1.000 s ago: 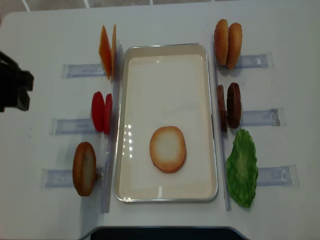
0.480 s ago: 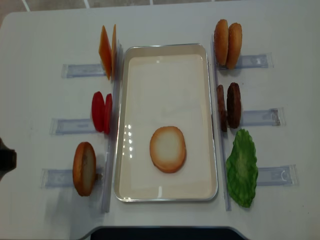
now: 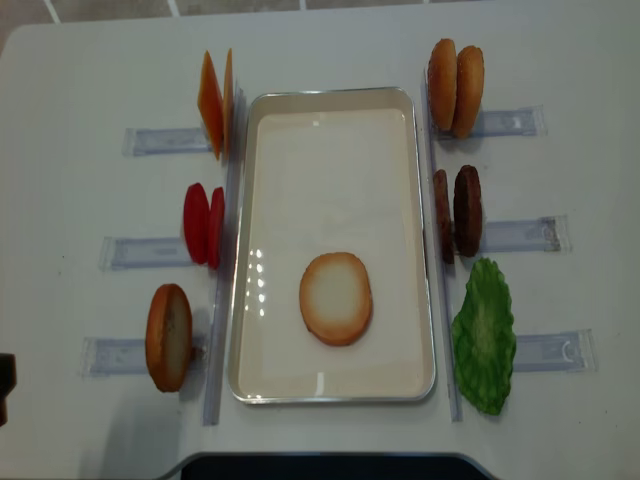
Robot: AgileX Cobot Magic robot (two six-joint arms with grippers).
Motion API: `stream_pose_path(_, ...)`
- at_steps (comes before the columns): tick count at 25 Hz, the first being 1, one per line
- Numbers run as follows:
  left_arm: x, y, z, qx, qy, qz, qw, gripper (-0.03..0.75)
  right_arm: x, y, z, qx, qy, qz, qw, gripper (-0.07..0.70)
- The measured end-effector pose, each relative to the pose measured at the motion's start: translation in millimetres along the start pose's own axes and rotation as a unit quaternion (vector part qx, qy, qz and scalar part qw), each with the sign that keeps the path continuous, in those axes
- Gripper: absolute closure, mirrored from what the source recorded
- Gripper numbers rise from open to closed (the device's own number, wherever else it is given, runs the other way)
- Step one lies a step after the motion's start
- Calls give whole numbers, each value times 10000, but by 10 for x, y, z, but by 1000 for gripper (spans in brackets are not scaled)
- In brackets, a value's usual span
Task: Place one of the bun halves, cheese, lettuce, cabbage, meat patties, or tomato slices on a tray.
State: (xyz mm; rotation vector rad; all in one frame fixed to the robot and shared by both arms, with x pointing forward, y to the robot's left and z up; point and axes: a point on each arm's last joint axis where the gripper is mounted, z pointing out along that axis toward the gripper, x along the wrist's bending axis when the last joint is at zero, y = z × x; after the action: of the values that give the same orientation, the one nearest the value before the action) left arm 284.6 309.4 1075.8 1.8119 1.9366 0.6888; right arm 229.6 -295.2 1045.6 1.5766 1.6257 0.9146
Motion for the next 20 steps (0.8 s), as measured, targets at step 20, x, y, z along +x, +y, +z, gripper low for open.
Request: stream_pose_path(20,-84,-416,105,-876,-602,558,9928,317,0,0,0,0,0,0,10000,223)
